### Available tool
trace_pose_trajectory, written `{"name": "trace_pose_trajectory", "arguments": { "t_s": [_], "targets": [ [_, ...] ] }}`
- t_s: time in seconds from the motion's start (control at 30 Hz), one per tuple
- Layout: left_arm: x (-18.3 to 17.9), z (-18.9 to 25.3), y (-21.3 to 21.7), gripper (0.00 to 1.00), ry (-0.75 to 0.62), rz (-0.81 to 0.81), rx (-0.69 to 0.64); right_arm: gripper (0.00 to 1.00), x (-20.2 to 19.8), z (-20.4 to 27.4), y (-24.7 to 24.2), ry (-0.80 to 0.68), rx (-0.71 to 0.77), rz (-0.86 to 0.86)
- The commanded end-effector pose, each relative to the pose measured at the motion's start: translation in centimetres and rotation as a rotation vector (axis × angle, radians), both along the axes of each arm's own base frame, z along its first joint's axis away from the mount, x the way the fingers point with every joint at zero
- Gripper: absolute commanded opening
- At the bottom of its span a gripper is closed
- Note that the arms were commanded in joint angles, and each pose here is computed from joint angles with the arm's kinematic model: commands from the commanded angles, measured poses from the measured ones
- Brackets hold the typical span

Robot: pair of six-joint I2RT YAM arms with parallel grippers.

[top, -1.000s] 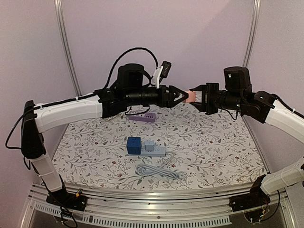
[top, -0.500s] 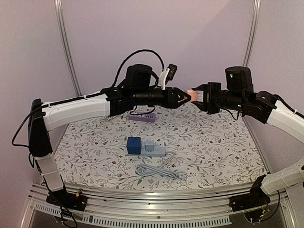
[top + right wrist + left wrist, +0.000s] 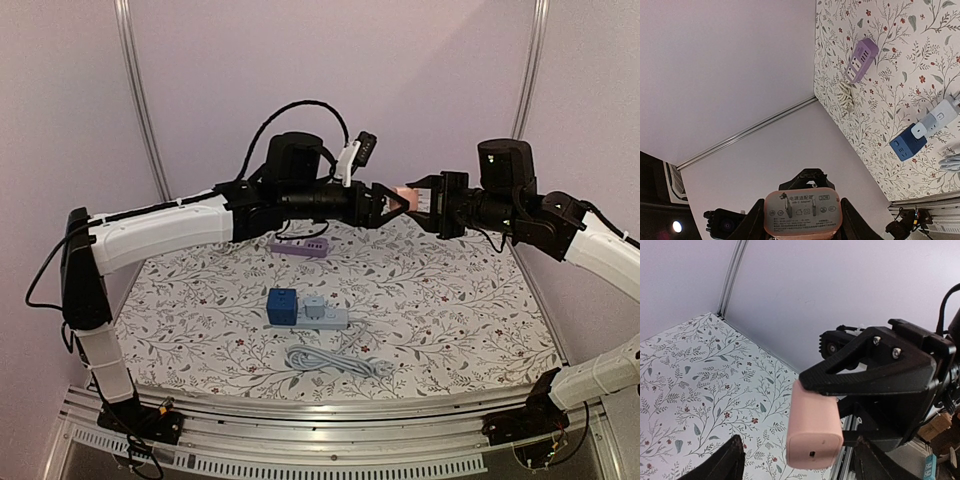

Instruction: Insert the plug

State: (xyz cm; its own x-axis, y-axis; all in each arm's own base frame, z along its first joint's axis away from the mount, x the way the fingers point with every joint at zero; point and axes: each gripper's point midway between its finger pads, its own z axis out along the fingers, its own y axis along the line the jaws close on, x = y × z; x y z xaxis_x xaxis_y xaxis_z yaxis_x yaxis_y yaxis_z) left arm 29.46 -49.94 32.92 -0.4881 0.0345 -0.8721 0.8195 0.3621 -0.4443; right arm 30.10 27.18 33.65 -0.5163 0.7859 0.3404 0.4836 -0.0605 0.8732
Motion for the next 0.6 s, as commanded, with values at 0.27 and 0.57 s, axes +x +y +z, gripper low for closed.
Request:
{"name": "trace_pose_trajectory", "arguments": {
  "t_s": [0.27, 0.57],
  "targets": [
    [-1.3, 1.4, -1.1, 0.60, -0.048, -0.067, -0.085, 0.00, -0.3, 1.2, 0.5, -0.014, 0.024, 0.021],
    [-1.4, 0.8, -1.4, 0.52, -0.034, -0.078, -0.083, 0.00, -0.2, 1.1, 0.1, -0.010, 0.033, 0.000]
  ]
}}
